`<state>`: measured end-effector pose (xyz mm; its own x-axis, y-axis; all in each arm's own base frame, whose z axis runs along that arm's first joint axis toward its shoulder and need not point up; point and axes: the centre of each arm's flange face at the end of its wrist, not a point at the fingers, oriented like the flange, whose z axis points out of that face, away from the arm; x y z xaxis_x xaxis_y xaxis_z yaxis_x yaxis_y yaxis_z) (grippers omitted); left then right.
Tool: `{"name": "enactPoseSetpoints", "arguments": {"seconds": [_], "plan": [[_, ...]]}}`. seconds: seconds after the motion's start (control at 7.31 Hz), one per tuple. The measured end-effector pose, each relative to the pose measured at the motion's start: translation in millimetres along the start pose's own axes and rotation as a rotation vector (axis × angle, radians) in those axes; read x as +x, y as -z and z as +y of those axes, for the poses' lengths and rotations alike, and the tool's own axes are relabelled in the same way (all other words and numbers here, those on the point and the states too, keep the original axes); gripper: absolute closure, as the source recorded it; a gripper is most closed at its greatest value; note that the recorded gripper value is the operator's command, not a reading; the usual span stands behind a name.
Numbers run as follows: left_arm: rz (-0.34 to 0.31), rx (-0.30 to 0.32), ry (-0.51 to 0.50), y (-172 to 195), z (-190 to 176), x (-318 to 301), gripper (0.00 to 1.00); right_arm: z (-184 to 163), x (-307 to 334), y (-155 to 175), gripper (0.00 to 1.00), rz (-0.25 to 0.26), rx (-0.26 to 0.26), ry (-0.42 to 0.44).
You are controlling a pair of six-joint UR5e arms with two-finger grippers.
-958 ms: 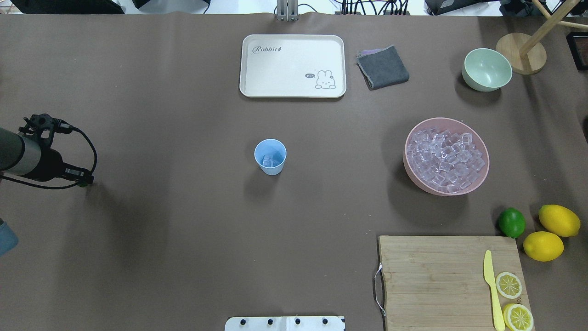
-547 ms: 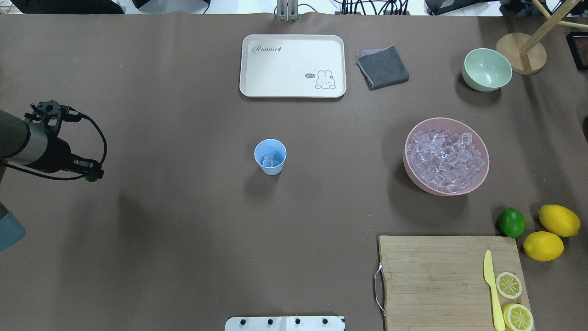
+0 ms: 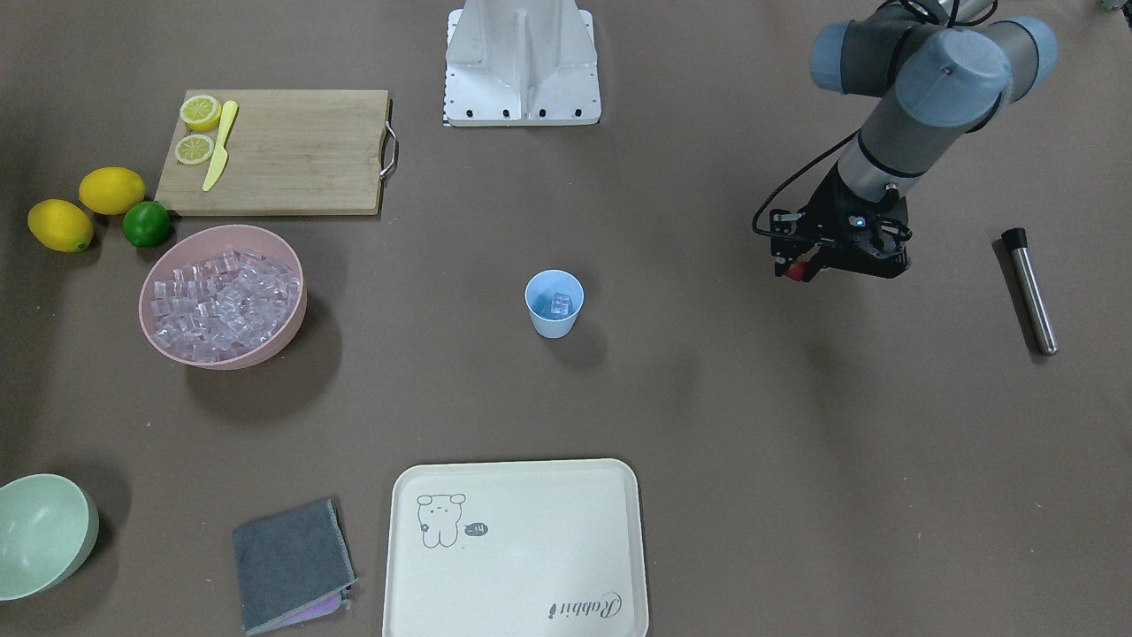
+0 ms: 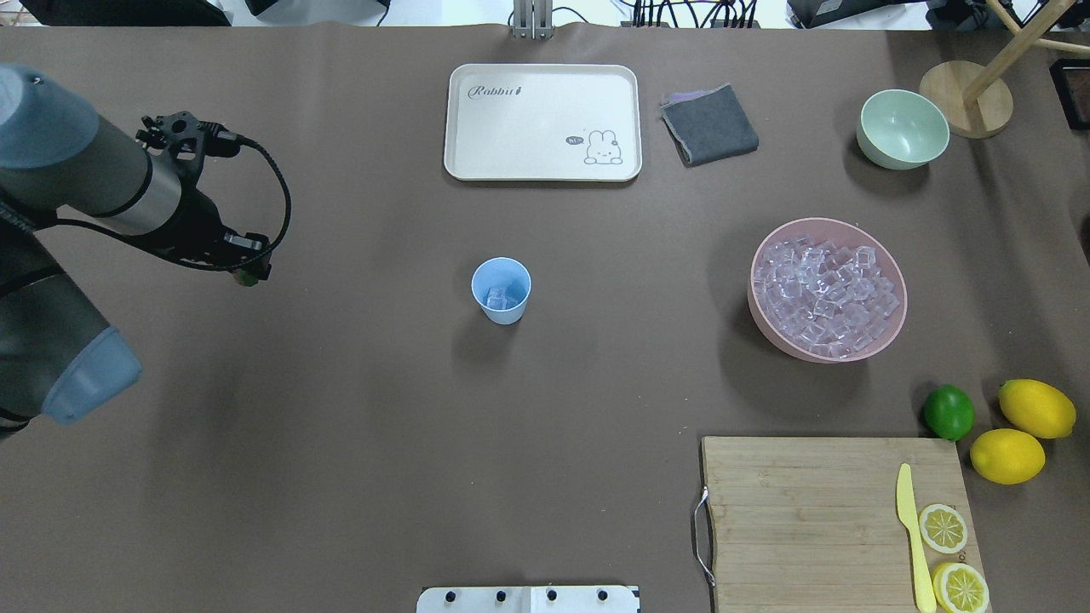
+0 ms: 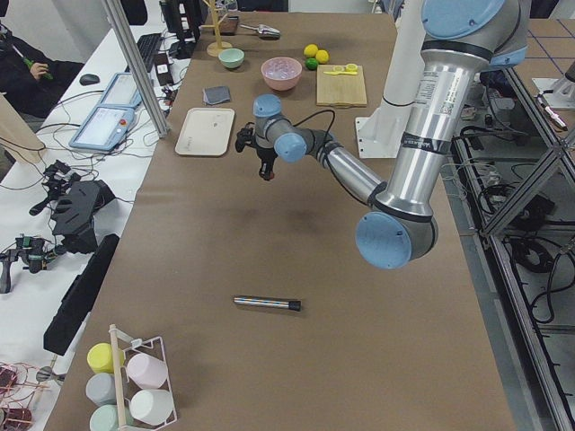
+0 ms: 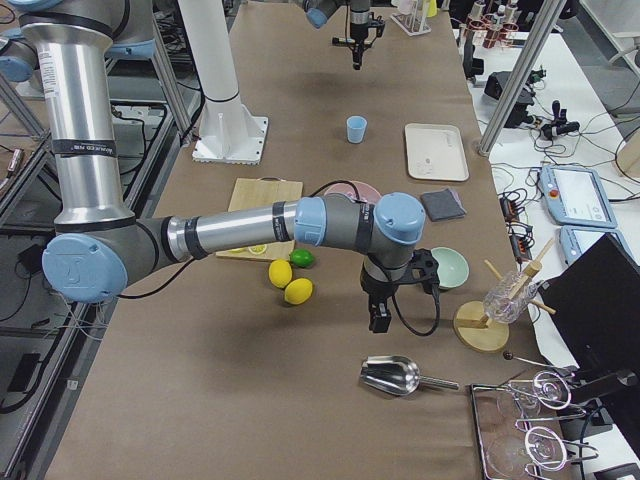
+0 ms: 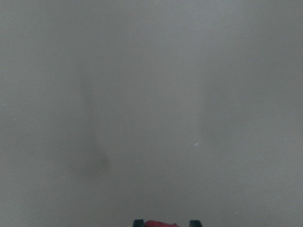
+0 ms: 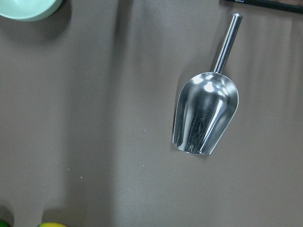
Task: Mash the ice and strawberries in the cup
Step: 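Carry the strawberry with the left gripper over the light-blue cup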
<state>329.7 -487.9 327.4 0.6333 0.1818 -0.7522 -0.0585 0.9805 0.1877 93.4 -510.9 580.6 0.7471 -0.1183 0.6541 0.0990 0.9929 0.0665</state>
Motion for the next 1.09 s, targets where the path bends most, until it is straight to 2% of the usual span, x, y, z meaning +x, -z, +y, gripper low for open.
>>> {"name": "enactPoseSetpoints", "arguments": {"seconds": [0.41, 0.82, 1.09], "plan": [[0.011, -0.003, 0.062, 24, -20, 58, 0.63, -4, -3, 4, 0.01, -0.016, 0.017, -0.027], [0.016, -0.016, 0.104, 34, -25, 93, 0.63, -5, -1, 0, 0.01, -0.03, 0.075, -0.039], [0.015, -0.038, 0.125, 33, -30, 127, 0.63, -6, 1, -2, 0.01, -0.032, 0.087, -0.038]]}}
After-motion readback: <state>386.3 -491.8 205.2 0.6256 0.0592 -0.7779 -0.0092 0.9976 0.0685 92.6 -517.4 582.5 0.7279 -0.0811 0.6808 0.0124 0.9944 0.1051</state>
